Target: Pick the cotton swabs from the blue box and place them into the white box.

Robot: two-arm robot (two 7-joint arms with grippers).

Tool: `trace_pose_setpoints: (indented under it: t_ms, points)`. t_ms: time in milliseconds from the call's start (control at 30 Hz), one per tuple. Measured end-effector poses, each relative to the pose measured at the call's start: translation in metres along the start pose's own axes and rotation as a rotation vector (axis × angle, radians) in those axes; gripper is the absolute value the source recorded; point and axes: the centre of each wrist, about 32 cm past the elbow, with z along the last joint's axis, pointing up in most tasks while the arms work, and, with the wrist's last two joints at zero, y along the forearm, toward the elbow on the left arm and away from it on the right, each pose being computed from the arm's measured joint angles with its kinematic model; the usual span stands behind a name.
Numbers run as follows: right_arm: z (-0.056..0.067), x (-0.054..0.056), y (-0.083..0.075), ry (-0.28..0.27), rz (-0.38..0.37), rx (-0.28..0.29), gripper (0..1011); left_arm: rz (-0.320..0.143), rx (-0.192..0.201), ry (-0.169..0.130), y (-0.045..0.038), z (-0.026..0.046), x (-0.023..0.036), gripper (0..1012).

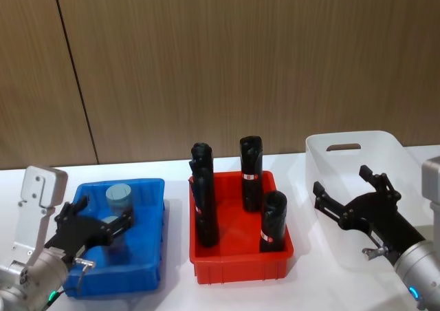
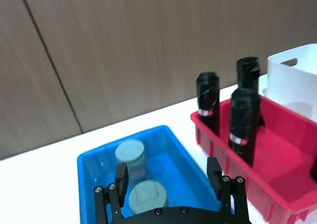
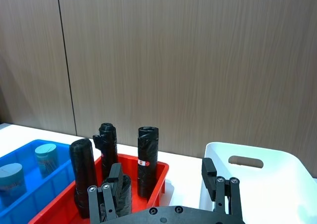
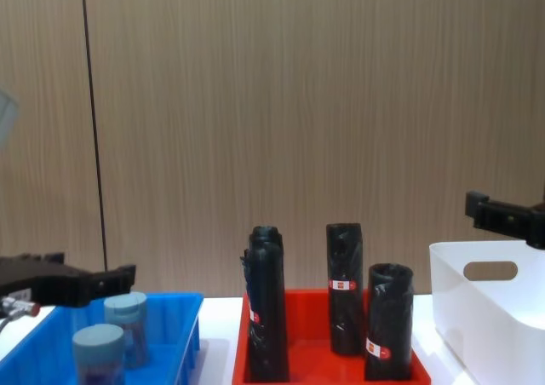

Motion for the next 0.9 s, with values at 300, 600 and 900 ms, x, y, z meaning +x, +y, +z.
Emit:
trace_pose_setpoints:
  t_ms: [300,600,900]
  points:
    - [0.0,0.0,0.0,0.0,0.0,0.0,1002,0.038,0.078,0.08,-0.0054,-0.0085,0.011,1003]
    - [0.0,0.0,0.0,0.0,0.0,0.0,1002,0.04,0.138,0.131,-0.0178,-0.0142,0.0168,1003]
    - [0.0,0.0,0.0,0.0,0.0,0.0,1002,0.026,0.192,0.162,-0.032,-0.0195,0.0195,1003]
